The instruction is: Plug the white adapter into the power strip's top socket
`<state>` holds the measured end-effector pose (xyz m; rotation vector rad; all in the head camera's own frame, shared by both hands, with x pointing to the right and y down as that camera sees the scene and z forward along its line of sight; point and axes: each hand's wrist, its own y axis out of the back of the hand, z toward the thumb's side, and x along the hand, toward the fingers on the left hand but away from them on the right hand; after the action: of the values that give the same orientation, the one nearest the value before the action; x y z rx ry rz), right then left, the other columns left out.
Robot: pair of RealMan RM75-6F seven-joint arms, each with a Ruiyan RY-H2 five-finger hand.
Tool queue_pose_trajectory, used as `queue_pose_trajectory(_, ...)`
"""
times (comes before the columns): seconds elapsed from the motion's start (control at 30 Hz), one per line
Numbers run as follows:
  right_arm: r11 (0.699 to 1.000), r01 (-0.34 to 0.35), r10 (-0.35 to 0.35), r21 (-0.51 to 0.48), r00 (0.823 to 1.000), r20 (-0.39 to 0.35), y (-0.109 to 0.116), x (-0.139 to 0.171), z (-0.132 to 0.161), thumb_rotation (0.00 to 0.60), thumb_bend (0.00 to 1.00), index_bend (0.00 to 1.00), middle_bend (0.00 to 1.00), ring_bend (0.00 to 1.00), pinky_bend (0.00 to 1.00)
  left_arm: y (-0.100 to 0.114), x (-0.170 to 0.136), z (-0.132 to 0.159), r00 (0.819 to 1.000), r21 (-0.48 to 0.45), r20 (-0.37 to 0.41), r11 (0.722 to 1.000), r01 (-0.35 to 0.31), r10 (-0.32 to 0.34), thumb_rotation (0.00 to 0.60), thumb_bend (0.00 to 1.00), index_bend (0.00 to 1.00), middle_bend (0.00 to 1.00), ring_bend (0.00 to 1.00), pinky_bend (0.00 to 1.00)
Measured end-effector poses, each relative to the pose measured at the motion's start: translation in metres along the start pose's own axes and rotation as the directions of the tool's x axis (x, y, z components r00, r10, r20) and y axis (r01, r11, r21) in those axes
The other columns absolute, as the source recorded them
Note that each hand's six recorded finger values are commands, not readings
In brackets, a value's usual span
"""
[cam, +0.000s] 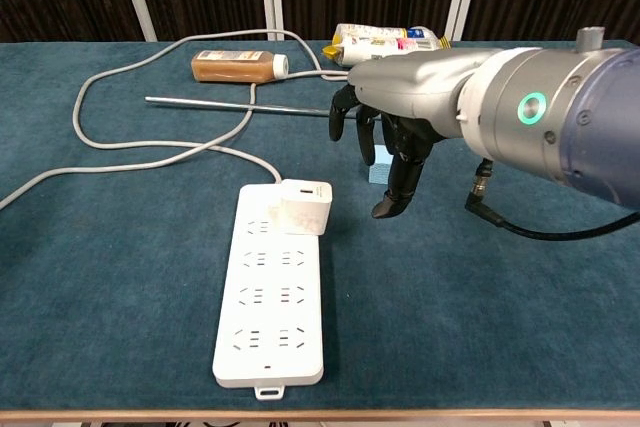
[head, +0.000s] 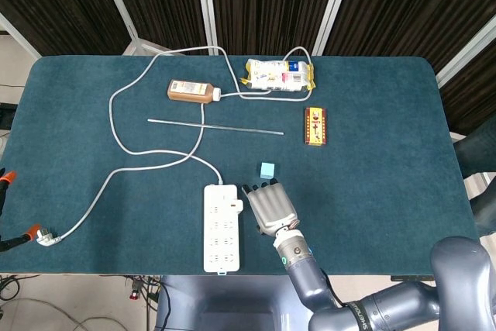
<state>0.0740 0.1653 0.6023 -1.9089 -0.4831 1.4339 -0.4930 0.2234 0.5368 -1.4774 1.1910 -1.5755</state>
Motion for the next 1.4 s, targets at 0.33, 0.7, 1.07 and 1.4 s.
queue_pose_trajectory(0.33,1.000,-0.005,0.005,0.019,1.000,-0.010,-0.007,0.005,0.004,0.600,0.24,0.30,0.42,0.40,0.29,0.000,0.001,-0.001,1.000,-0.001,-0.003,1.000,0.002,-0.002,0.600,0.12,0.11,0.00,0.00,0.00)
queue_pose_trajectory(0.7,0.999,-0.022,0.023,0.037,0.999,-0.036,-0.023,0.008,0.015,0.600,0.25,0.30,0.43,0.41,0.29,-0.001,0.000,0.001,1.000,0.005,-0.001,1.000,0.004,-0.004,0.600,0.12,0.11,0.00,0.00,0.00)
queue_pose_trajectory(1.07,0.998,0.013,-0.011,0.055,0.999,-0.041,-0.024,0.006,0.030,0.600,0.25,0.31,0.43,0.41,0.29,-0.001,0.001,0.000,1.000,0.003,-0.005,1.000,0.003,-0.003,0.600,0.12,0.11,0.00,0.00,0.00)
queue_pose_trajectory(1.4,0.998,0.022,-0.018,0.061,0.998,-0.055,-0.023,0.006,0.041,0.600,0.26,0.34,0.43,0.41,0.29,-0.001,0.001,-0.001,1.000,0.002,-0.004,1.000,0.005,-0.005,0.600,0.12,0.11,0.00,0.00,0.00)
